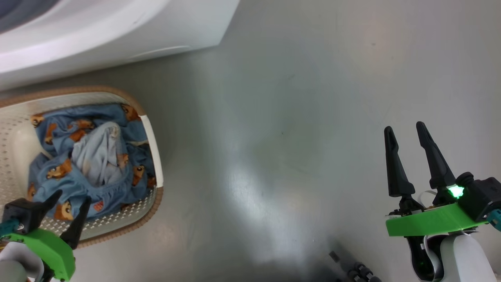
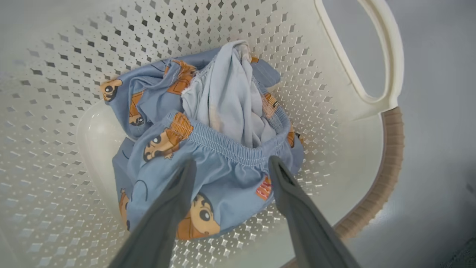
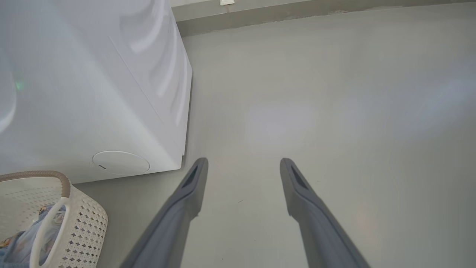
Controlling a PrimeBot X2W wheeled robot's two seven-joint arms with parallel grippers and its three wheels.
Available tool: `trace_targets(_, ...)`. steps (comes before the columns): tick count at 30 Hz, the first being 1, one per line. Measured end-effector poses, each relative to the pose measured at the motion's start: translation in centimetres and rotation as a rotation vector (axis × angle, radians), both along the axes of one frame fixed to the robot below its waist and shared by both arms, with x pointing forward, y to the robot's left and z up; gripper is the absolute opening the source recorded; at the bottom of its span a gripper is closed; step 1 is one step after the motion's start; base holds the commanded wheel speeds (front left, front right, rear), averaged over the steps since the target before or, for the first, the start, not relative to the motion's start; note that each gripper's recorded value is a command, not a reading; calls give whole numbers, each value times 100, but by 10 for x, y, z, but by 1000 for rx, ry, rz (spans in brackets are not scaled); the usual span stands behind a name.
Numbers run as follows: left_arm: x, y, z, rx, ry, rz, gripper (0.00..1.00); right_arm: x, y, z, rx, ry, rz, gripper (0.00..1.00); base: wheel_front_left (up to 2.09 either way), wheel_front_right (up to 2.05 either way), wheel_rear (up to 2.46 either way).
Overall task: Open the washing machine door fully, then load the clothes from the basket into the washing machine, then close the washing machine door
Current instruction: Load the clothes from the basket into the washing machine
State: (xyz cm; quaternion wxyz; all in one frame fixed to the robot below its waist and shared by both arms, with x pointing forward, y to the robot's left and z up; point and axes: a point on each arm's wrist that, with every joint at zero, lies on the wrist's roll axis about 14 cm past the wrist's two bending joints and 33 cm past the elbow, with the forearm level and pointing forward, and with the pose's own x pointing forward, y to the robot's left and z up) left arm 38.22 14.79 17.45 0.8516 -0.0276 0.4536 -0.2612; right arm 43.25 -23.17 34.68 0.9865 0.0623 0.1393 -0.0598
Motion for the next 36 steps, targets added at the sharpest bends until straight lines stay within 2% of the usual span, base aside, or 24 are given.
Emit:
trace_targets(25, 5, 10, -63, 115, 81, -142, 100, -13, -15, -24, 0, 72, -52, 100, 0, 0, 0)
trace_targets(36, 20, 7, -83, 142, 90, -169, 100, -15, -17, -34, -8, 100, -56, 100, 0, 0, 0)
